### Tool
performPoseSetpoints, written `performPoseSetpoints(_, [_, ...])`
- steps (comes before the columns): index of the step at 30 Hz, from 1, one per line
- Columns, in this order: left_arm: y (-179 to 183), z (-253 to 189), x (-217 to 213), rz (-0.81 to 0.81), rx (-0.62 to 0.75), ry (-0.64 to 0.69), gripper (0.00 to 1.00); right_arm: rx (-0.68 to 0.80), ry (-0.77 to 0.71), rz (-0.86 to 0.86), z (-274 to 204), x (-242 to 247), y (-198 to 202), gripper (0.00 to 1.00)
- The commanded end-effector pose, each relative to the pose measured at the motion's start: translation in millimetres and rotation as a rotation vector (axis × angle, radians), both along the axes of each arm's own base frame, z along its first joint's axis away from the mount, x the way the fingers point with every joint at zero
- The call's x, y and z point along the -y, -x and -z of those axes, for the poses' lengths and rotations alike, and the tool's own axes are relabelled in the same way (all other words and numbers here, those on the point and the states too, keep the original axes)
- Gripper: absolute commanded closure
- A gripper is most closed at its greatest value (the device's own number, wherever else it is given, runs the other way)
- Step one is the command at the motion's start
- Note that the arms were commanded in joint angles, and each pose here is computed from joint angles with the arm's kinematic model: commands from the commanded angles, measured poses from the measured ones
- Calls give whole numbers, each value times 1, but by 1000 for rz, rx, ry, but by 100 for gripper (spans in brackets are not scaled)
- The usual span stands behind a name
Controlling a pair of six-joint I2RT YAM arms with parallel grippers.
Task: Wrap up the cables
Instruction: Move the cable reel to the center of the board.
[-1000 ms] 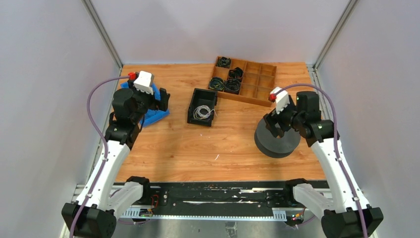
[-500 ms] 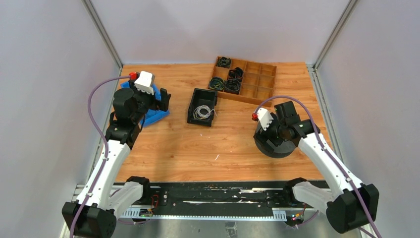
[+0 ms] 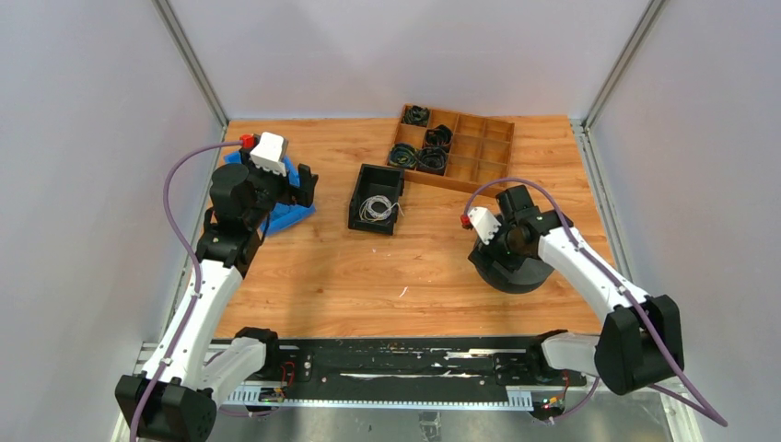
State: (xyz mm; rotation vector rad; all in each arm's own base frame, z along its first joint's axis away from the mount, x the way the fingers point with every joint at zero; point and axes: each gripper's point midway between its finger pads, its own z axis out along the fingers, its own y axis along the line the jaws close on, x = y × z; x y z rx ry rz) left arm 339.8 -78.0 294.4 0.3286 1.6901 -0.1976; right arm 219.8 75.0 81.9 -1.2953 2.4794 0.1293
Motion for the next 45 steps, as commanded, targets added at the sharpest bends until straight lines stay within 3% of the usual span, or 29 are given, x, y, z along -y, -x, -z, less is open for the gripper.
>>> performPoseSetpoints(1, [0, -3, 0, 9, 21, -7, 2, -19, 15, 2, -1, 6, -2, 14])
performPoseSetpoints(18, [0, -2, 1, 13, 21, -9, 2, -13, 17, -33, 6, 16, -17, 14])
performPoseSetpoints(24, [0, -2, 1, 14, 21, -10, 2, -52, -15, -77, 14, 7, -20, 19])
performPoseSetpoints(31, [-5, 1, -4, -21, 17, 0, 2, -44, -79, -187, 8, -31, -7, 34])
performPoseSetpoints(45, [-19, 10, -4, -37, 8, 9, 2, 7, -97, -575, 3, -137, 42, 40])
